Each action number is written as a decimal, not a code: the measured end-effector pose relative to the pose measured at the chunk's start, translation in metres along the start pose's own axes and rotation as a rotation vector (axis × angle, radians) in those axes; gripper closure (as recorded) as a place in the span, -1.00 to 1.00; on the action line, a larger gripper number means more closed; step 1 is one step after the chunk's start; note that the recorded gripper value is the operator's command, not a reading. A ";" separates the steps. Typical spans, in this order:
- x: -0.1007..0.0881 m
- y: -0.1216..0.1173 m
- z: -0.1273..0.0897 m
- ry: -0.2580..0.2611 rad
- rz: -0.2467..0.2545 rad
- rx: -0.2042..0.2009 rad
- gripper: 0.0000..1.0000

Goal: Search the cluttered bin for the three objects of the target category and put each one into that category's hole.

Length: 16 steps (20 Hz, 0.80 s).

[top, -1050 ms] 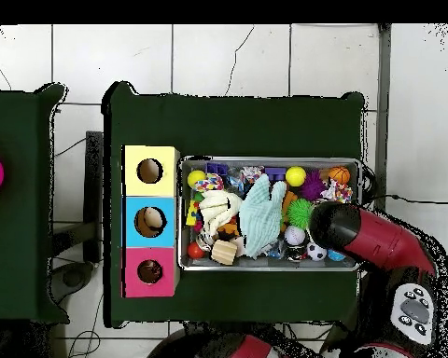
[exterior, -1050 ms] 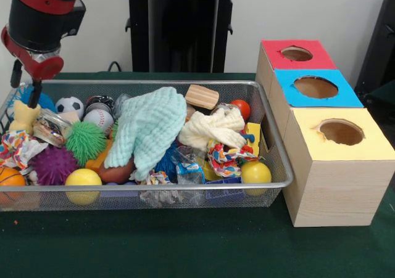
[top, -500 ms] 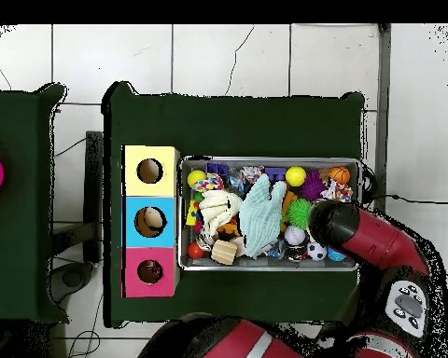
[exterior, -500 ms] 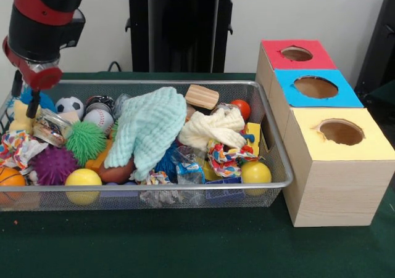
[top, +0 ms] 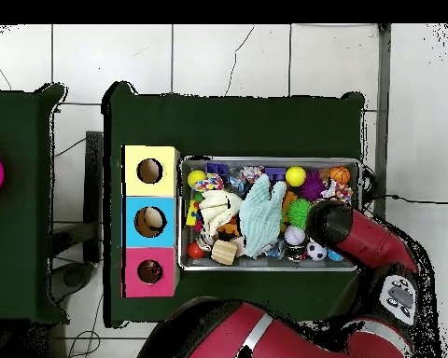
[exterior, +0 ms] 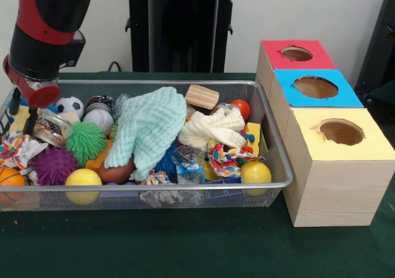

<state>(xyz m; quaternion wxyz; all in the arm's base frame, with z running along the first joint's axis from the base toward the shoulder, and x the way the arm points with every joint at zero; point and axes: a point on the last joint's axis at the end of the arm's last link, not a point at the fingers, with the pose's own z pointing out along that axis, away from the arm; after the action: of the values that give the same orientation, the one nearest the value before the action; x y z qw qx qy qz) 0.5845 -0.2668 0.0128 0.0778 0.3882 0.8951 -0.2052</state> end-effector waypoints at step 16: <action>0.008 -0.002 0.006 0.049 0.009 0.016 -1.00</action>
<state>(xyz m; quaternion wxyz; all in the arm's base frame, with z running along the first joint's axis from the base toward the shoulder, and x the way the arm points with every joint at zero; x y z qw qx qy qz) 0.5770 -0.2651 0.0057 0.0536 0.3979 0.8932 -0.2024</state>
